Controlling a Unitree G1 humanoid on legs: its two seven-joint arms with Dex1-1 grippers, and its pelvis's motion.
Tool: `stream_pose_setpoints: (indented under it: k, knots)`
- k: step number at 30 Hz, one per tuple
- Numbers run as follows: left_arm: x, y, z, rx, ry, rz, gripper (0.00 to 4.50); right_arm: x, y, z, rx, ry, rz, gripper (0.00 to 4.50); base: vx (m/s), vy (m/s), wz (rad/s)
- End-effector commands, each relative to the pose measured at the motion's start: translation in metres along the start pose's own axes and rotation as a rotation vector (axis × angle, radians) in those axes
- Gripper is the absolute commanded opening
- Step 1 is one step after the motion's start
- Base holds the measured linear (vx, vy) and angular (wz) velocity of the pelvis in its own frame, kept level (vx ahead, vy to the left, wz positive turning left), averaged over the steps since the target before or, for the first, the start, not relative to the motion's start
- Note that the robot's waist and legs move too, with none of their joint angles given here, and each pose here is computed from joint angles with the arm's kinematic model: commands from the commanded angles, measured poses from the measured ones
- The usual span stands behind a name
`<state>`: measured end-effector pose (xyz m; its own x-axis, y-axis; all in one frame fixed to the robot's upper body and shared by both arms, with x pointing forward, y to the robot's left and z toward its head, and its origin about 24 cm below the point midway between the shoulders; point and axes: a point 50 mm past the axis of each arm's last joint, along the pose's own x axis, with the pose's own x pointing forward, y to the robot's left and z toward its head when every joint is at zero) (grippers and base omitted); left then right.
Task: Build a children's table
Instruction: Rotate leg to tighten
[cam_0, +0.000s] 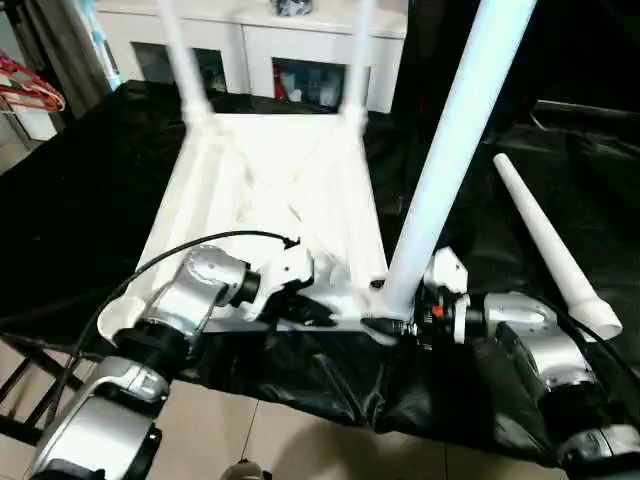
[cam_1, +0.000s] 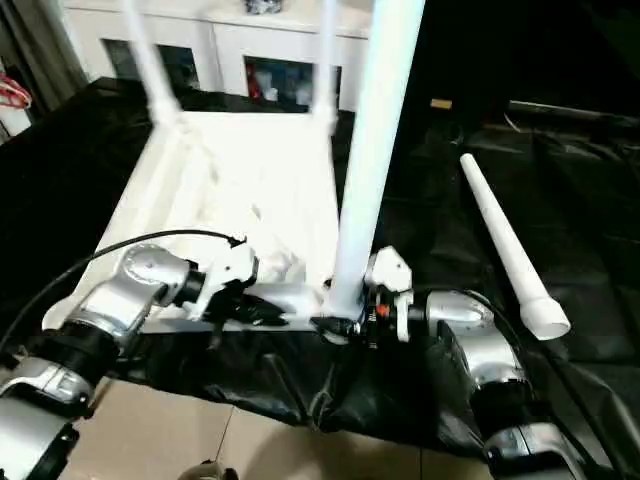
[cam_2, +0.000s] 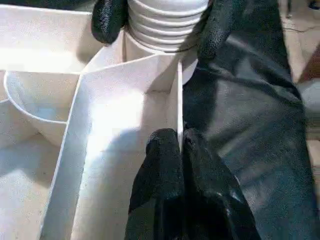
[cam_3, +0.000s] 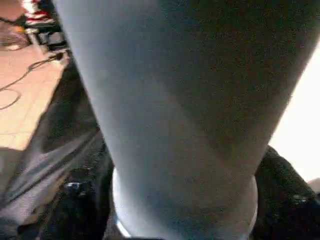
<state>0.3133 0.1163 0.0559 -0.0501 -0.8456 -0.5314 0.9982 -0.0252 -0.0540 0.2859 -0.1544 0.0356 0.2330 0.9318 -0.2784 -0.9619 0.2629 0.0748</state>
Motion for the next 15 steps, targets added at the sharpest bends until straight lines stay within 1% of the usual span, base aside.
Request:
stream_pose_setpoints:
  k: [1,5,8,11,12,13,15]
  knots:
    - [0.005,-0.002,0.010,0.052,-0.011,-0.054,0.00,0.006,0.008,-0.002,-0.001,0.029,0.085,2.93,0.000,0.000,0.00]
    - [0.004,-0.002,0.009,0.048,-0.006,-0.056,0.00,0.007,0.010,-0.003,0.001,0.037,0.102,2.86,0.000,0.000,0.00]
    - [0.003,0.000,0.009,0.043,-0.017,-0.023,0.00,0.009,0.011,-0.005,0.011,0.038,0.080,2.83,0.000,0.000,0.00]
    - [0.007,0.008,0.015,0.028,-0.052,0.091,0.00,0.016,0.004,-0.008,0.068,0.015,-0.040,2.83,0.000,0.000,0.00]
    - [0.007,0.009,0.015,0.024,-0.058,0.106,0.00,0.017,0.003,-0.008,0.074,0.012,-0.058,2.83,0.000,0.000,0.00]
    - [0.010,0.015,0.020,0.009,-0.088,0.177,0.00,0.022,-0.003,-0.009,0.096,0.003,-0.156,2.83,0.000,0.000,0.00]
    - [0.013,0.019,0.025,0.005,-0.112,0.227,0.00,0.026,-0.009,-0.011,0.097,0.001,-0.255,2.82,0.000,0.000,0.00]
